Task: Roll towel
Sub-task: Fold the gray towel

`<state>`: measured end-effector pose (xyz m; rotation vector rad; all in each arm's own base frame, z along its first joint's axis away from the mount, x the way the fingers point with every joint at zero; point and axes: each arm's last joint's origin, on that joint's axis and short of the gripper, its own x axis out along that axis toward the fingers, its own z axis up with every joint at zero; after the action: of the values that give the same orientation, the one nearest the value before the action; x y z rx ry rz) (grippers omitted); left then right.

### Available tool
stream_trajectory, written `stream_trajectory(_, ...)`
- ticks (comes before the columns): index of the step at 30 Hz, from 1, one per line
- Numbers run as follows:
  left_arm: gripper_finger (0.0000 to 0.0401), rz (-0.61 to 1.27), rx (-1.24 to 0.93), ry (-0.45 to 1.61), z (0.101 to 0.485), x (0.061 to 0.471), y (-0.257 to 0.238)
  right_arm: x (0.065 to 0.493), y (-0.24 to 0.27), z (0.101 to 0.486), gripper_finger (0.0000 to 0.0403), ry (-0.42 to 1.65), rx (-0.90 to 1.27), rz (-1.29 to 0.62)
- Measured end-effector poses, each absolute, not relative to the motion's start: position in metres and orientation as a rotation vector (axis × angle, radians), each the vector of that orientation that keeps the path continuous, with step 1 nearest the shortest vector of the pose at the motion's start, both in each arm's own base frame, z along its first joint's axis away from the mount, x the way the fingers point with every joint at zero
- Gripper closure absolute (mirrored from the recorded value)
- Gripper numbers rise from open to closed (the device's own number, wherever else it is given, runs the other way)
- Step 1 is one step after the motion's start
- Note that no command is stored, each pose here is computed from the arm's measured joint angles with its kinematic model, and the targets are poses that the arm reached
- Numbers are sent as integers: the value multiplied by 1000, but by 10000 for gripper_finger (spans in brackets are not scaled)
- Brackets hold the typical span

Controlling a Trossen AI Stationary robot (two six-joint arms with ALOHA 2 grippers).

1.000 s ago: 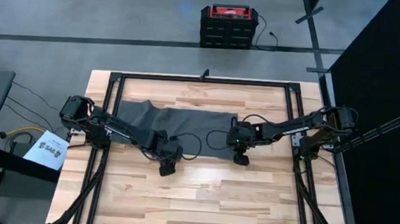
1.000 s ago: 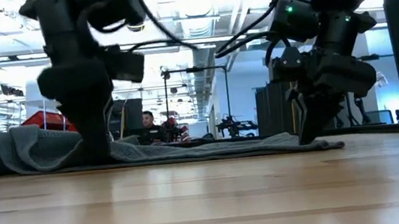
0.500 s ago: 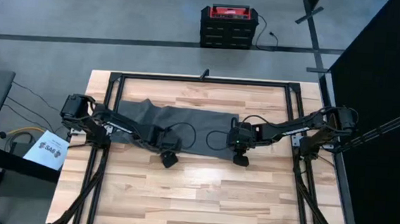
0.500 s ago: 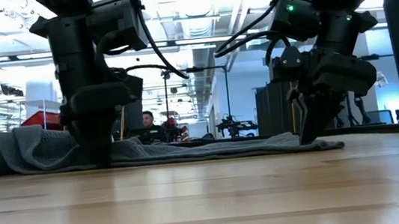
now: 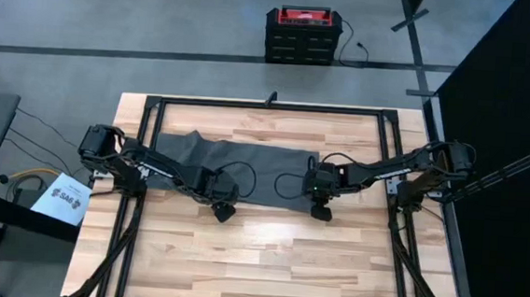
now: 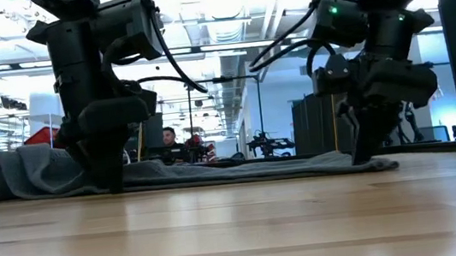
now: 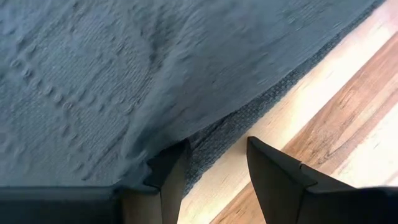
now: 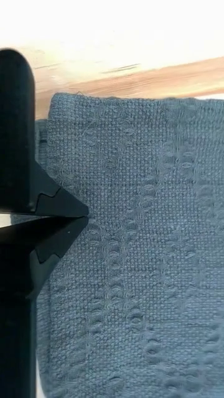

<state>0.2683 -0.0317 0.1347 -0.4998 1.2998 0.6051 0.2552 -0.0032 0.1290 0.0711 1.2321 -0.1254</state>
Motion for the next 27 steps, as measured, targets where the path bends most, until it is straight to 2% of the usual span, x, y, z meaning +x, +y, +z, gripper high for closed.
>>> stream_trajectory(9, 249, 594, -487, 1314, 134, 267, -32, 244, -3, 137, 403, 1265, 69, -120)
stream_trajectory(17, 249, 583, -475, 1325, 133, 266, -32, 244, 2, 167, 403, 1120, 59, -92)
stream_trajectory(27, 249, 538, -430, 1333, 132, 267, -32, 259, -3, 145, 403, 1128, -4, -40)
